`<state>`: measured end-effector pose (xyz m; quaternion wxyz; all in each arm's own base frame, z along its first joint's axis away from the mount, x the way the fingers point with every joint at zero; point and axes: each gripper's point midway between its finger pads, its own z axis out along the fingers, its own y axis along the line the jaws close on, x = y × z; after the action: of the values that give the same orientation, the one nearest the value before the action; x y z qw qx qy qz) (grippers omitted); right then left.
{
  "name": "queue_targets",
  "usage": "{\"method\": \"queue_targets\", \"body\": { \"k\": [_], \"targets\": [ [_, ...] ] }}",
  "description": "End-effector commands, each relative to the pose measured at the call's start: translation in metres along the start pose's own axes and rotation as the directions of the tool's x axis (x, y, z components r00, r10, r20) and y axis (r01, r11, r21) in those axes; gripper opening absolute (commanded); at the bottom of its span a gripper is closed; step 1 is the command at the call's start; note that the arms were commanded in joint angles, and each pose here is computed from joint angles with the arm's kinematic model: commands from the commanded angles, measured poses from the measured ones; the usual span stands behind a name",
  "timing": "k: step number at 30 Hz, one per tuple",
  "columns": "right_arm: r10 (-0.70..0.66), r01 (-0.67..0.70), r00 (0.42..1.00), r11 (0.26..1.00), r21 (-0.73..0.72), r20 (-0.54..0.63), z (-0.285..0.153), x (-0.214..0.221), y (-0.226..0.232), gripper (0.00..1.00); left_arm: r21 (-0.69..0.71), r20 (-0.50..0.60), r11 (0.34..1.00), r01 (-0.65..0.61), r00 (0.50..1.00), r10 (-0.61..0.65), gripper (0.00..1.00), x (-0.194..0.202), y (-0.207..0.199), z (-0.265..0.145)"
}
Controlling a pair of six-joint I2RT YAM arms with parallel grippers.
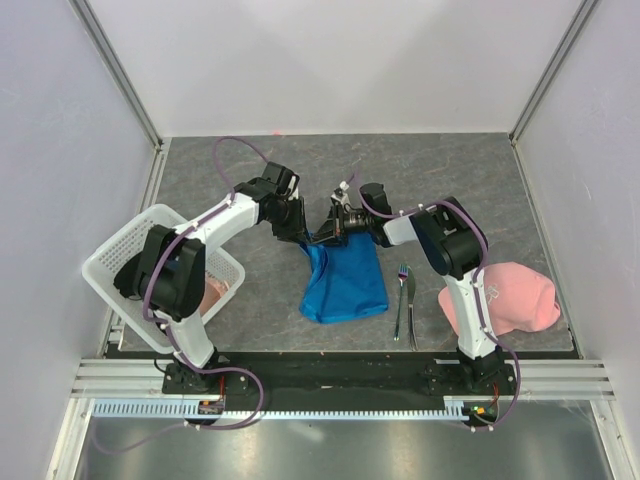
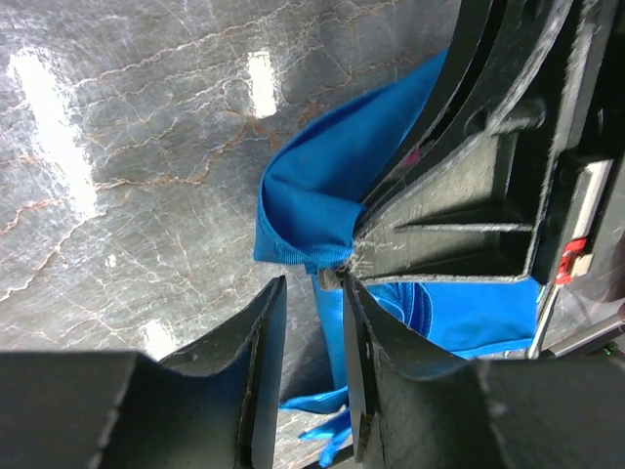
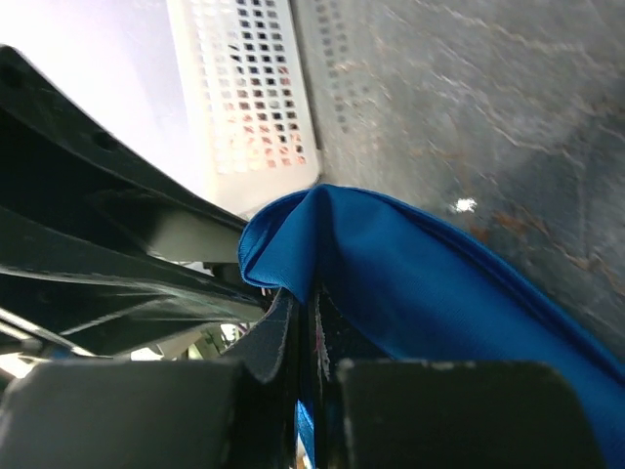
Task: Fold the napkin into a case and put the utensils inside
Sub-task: Fold the 2/3-rectangle-folded napkin at the center of the board.
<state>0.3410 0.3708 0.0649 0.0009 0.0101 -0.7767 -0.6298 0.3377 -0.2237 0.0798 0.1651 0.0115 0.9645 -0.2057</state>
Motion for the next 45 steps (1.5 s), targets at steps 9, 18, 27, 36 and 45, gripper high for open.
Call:
{"method": "queue_targets", "body": {
  "k": [9, 18, 27, 36, 45],
  "targets": [
    [-0.084, 0.084, 0.996, 0.996, 0.014, -0.041, 0.004, 0.002, 0.006, 0.08, 0.044, 0.049, 0.999, 0.019, 0.999, -0.021, 0.40, -0.024, -0.010, 0.003],
    [-0.095, 0.096, 0.994, 0.995, 0.010, -0.045, 0.008, 0.002, 0.011, 0.09, 0.017, 0.020, 0.999, 0.038, 0.999, -0.038, 0.37, -0.026, -0.004, 0.018],
    [-0.167, 0.170, 0.985, 0.964, 0.203, -0.036, -0.001, -0.002, 0.010, 0.43, -0.060, -0.049, 0.994, 0.093, 0.994, -0.096, 0.02, -0.024, 0.005, 0.014],
    [-0.256, 0.236, 0.966, 0.790, 0.566, -0.047, -0.027, 0.013, -0.001, 0.70, -0.167, -0.129, 0.967, 0.193, 0.968, -0.216, 0.02, -0.010, 0.012, 0.003],
    [-0.367, 0.276, 0.928, 0.560, 0.781, -0.065, -0.018, 0.031, -0.006, 0.70, -0.201, -0.123, 0.944, 0.263, 0.949, -0.291, 0.02, -0.008, 0.012, -0.001]
  ]
}}
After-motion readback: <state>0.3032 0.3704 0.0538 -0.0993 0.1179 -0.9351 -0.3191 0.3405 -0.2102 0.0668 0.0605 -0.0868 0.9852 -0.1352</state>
